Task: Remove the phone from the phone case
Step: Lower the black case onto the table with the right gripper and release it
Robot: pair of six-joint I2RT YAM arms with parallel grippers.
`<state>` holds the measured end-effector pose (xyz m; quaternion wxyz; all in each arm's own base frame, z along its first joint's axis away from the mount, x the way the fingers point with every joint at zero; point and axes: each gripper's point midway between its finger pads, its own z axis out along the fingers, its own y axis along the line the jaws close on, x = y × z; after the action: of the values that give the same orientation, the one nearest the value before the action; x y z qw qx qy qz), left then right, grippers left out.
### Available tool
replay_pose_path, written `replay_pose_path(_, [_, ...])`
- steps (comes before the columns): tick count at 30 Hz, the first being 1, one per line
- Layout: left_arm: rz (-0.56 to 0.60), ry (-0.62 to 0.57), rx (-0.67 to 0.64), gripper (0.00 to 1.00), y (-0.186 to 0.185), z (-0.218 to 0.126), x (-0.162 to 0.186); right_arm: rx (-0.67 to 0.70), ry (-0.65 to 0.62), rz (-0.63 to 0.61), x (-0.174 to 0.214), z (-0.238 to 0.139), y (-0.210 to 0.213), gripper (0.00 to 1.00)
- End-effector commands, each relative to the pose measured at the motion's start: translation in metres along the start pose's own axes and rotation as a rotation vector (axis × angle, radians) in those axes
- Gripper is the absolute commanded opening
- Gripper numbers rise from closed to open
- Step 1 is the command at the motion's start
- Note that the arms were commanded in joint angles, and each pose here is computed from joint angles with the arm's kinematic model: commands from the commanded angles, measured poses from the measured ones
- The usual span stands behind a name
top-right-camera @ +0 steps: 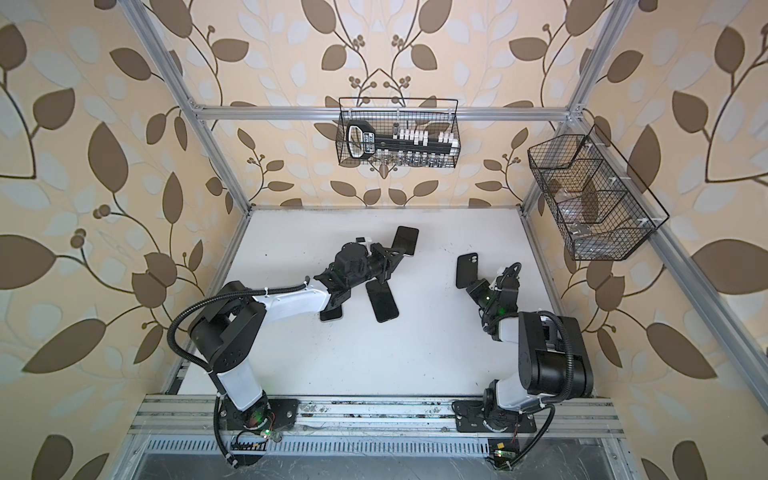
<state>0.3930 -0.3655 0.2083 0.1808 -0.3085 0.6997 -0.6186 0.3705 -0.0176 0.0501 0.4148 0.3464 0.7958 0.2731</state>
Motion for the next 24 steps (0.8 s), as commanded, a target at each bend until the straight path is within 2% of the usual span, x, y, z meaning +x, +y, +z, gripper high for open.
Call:
replay_pose_path(1, [0.076, 0.009, 0.189, 0.00, -0.063, 0.000, 0.006, 0.048, 0.098, -0.003, 0.013, 0.008, -0.018, 0.07])
replay_pose_path(11, [0.101, -0.014, 0.140, 0.00, -0.041, 0.021, -0.003, 0.128, 0.039, -0.007, -0.008, 0.009, -0.034, 0.12])
replay_pose_path(13, [0.107, -0.018, 0.128, 0.00, -0.034, 0.026, -0.005, 0.144, 0.019, -0.006, -0.012, 0.006, -0.036, 0.17])
replay_pose_path(17, [0.116, -0.025, 0.106, 0.00, -0.019, 0.036, -0.009, 0.169, -0.022, -0.006, -0.018, -0.002, -0.037, 0.20])
replay_pose_path(22, [0.130, -0.038, 0.099, 0.00, -0.013, 0.042, -0.013, 0.183, -0.057, 0.001, -0.027, -0.010, -0.039, 0.33])
replay_pose_path(24, [0.142, -0.046, 0.085, 0.00, -0.009, 0.043, -0.014, 0.196, -0.073, 0.002, -0.030, -0.014, -0.040, 0.43])
